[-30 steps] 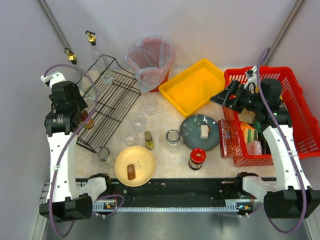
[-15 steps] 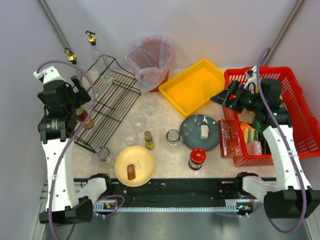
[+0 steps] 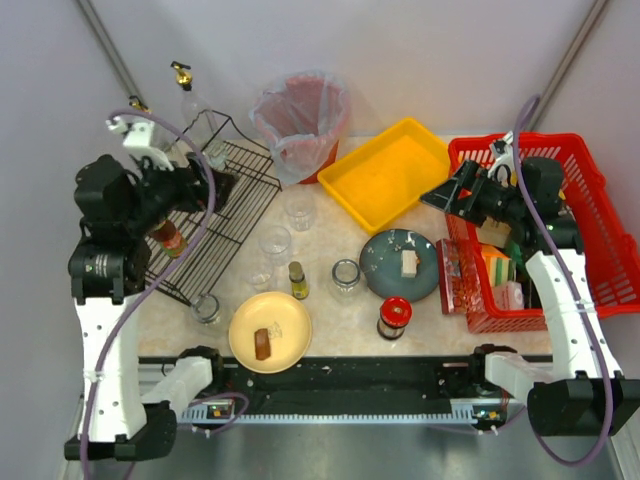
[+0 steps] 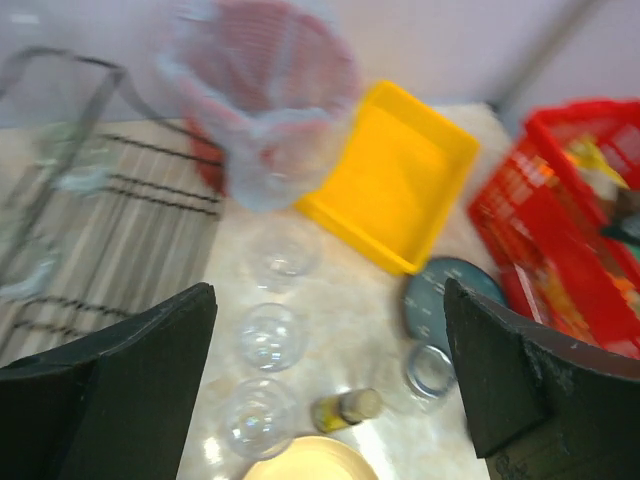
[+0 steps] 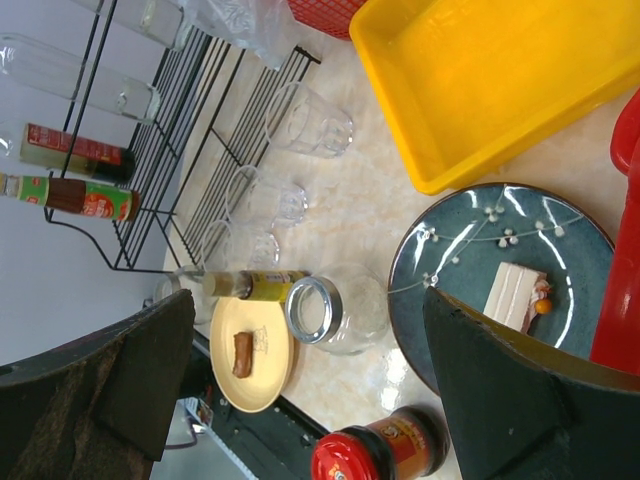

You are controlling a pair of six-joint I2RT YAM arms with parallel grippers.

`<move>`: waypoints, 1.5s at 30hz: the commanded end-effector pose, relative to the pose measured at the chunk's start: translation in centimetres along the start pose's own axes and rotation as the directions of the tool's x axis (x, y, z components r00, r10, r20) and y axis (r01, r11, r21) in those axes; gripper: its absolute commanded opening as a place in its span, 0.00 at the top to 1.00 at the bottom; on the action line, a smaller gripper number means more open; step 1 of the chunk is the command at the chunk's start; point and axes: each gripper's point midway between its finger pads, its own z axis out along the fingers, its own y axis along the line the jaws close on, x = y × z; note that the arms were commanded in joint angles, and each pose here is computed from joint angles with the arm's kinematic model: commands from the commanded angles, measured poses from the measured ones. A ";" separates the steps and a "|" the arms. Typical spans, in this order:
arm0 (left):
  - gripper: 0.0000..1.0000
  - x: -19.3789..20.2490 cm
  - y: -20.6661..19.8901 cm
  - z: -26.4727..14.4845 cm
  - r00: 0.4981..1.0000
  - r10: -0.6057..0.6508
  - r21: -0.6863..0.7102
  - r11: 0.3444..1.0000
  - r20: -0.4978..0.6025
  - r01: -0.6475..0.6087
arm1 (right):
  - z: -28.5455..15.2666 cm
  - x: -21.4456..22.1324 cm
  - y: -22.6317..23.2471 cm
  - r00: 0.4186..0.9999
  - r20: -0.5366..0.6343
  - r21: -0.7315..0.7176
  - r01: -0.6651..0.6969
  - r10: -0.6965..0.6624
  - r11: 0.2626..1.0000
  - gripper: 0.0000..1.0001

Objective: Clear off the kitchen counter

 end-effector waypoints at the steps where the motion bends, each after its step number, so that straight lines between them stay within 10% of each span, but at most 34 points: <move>1: 0.02 2.3 -7.6 1.0 0.998 0.057 0.369 0.929 -0.041 -0.038 | -0.5 -1.7 1.6 0.998 0.048 -0.045 0.051 -0.049 0.998 0.06; 26: 0.02 26.3 -28.7 1.9 0.843 0.455 0.806 0.590 -0.287 -0.044 | -1.4 -1.8 2.3 0.996 0.073 -0.048 0.058 -0.055 0.997 0.01; 45: 0.02 37.7 -29.4 4.6 0.711 0.605 0.720 0.663 -0.358 -0.202 | -2.0 -1.5 2.2 0.994 0.087 -0.030 0.069 -0.066 0.997 0.01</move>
